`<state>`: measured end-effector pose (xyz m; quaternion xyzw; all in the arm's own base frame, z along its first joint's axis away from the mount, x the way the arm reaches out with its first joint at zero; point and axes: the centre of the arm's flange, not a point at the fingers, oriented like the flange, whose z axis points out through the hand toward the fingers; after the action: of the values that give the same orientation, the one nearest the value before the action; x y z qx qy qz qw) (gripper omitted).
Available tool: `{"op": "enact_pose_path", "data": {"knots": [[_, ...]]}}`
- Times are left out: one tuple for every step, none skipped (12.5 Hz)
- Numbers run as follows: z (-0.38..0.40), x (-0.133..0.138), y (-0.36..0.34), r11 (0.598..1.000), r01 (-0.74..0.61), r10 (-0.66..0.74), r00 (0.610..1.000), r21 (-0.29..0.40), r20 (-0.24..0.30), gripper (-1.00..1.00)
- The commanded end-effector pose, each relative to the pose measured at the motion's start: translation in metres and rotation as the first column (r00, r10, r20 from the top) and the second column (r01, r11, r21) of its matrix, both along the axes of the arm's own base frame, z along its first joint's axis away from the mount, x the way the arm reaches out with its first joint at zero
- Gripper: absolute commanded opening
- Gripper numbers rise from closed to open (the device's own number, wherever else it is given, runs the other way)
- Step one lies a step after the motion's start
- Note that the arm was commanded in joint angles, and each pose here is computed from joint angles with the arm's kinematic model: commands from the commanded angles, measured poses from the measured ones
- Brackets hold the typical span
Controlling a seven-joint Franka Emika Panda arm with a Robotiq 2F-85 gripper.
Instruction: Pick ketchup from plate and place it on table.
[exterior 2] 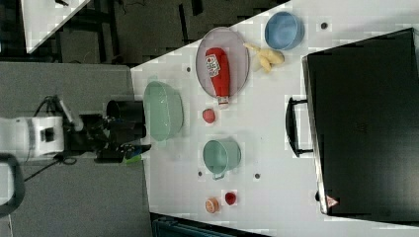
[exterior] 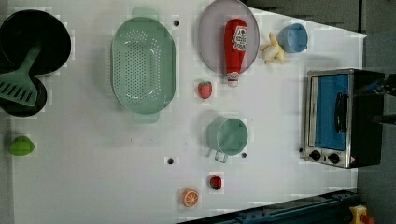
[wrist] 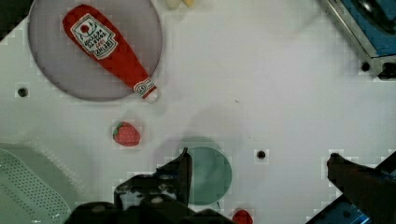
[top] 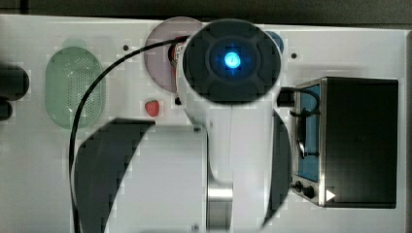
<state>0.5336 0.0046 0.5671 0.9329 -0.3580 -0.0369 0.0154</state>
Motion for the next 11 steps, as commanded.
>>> {"op": "enact_pose_path", "data": {"knots": [[-0.058, 0.019, 0.008, 0.999, -0.041, 0.043, 0.994, 0.025, -0.102, 1.0], [-0.074, 0.027, 0.014, 0.998, -0.056, 0.059, 0.992, 0.03, -0.108, 1.0], [-0.089, 0.034, 0.02, 0.996, -0.081, 0.085, 0.99, 0.038, -0.112, 1.0], [-0.104, 0.042, 0.027, 0.991, -0.125, 0.13, 0.985, 0.05, -0.111, 1.0], [-0.12, 0.05, 0.032, 0.982, -0.176, 0.182, 0.978, 0.063, -0.104, 1.0], [-0.136, 0.058, 0.036, 0.968, -0.237, 0.244, 0.966, 0.078, -0.091, 1.0], [-0.152, 0.064, 0.041, 0.947, -0.308, 0.316, 0.945, 0.095, -0.08, 1.0], [-0.168, 0.071, 0.045, 0.917, -0.383, 0.391, 0.918, 0.11, -0.065, 1.0], [-0.184, 0.078, 0.049, 0.888, -0.444, 0.452, 0.891, 0.119, -0.046, 1.0], [-0.2, 0.085, 0.051, 0.865, -0.487, 0.493, 0.87, 0.123, -0.023, 1.0], [-0.217, 0.091, 0.053, 0.847, -0.516, 0.521, 0.854, 0.124, -0.004, 1.0]]}}
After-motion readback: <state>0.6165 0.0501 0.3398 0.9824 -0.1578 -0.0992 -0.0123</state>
